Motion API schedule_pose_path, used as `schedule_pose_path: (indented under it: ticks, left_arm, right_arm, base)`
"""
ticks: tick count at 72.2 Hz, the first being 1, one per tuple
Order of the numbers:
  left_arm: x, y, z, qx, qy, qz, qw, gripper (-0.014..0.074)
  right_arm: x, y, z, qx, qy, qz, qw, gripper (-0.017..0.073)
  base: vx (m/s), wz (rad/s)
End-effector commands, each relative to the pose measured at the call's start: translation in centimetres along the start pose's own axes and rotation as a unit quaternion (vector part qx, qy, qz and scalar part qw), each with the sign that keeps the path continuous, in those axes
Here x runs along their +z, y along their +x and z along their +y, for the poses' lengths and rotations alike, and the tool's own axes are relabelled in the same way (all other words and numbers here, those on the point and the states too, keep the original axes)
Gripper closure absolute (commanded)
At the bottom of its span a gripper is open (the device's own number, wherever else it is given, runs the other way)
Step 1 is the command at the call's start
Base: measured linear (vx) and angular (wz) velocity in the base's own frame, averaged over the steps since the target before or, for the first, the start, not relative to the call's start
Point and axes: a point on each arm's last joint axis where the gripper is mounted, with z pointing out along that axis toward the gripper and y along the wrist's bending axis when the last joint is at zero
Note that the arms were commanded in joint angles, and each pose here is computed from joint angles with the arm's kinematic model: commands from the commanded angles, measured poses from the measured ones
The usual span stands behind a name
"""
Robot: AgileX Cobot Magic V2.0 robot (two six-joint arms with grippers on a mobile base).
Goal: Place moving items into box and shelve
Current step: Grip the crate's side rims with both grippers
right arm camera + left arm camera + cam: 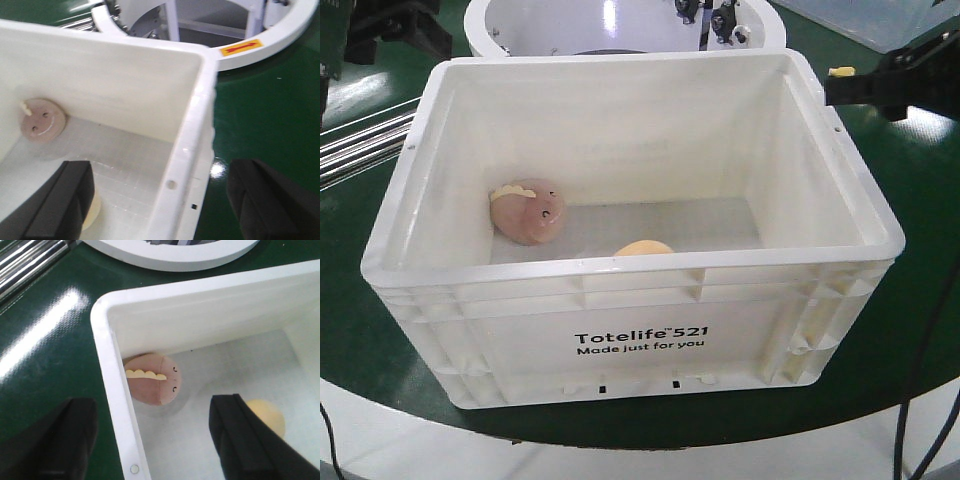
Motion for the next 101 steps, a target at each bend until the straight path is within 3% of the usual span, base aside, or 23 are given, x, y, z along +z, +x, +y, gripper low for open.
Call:
schedule_pose_path:
  ticks: [1, 10, 35, 55, 81, 90, 101]
  left_arm:
    - [-1.0, -0.6, -0.3, -0.013, 0.008, -0.030, 0.999, 0.0021]
    - [1.0, 0.0, 0.0, -0.023, -0.005, 0.036, 0.999, 0.0021]
    - [6.0, 2.8, 1.1, -0.037, -0.026, 0.131, 0.990, 0.0021]
    - [6.8, 3.3, 1.3, -0.040, -0.028, 0.134, 0.990, 0.0021]
    - [6.8, 3.5, 0.9, -0.055, -0.005, 0.143, 0.988, 0.0057]
    - [6.8, 3.5, 0.7, -0.061, 0.005, 0.145, 0.988, 0.0121]
    - [6.7, 3.7, 0.1, -0.077, 0.036, 0.157, 0.984, 0.0270]
  right_arm:
    - [-0.1, -1.3, 0.3, 0.000, 0.027, -0.039, 0.999, -0.0026]
    - [1.5, -0.8, -0.2, 0.008, 0.045, 0.000, 0.999, -0.0025]
    - [4.4, -0.3, -1.0, 0.027, 0.027, 0.024, 0.999, -0.0025]
    - [5.5, 0.5, -1.1, 0.036, 0.008, 0.064, 0.997, 0.0027]
    - [6.8, 1.3, -1.2, 0.056, -0.016, 0.102, 0.993, 0.0221]
    - [6.9, 1.3, -1.2, 0.057, -0.015, 0.101, 0.993, 0.0329]
    - [7.0, 1.2, -1.3, 0.060, -0.012, 0.095, 0.994, 0.0450]
  base:
    - [0.00, 0.00]
    - [0.00, 0.00]
    - [0.00, 0.00]
    - [0.00, 0.00]
    - [0.00, 0.00]
    - [0.00, 0.00]
    - [0.00, 0.00]
